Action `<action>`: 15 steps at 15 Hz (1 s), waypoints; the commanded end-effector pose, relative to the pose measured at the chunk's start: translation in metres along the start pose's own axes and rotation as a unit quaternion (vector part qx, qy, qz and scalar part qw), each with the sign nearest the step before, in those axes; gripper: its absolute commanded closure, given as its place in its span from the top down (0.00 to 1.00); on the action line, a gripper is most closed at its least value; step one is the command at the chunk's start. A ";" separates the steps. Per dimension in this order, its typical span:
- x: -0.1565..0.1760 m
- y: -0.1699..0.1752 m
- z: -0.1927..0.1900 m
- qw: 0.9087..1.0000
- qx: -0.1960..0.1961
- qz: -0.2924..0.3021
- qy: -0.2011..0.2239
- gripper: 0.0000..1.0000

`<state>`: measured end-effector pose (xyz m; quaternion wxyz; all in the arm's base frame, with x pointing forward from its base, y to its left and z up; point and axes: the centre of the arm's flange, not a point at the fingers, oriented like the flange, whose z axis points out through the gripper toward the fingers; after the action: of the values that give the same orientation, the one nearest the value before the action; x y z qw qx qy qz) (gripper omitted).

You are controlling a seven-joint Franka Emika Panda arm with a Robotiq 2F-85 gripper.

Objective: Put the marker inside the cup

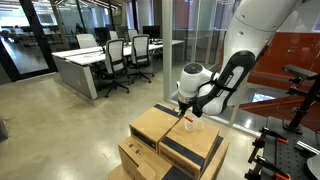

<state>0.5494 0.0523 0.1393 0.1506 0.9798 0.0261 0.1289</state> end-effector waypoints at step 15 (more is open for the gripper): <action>-0.012 0.020 -0.014 0.998 -0.035 0.025 0.040 0.04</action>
<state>0.5384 0.0334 0.1582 0.1781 0.9707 0.0088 0.1609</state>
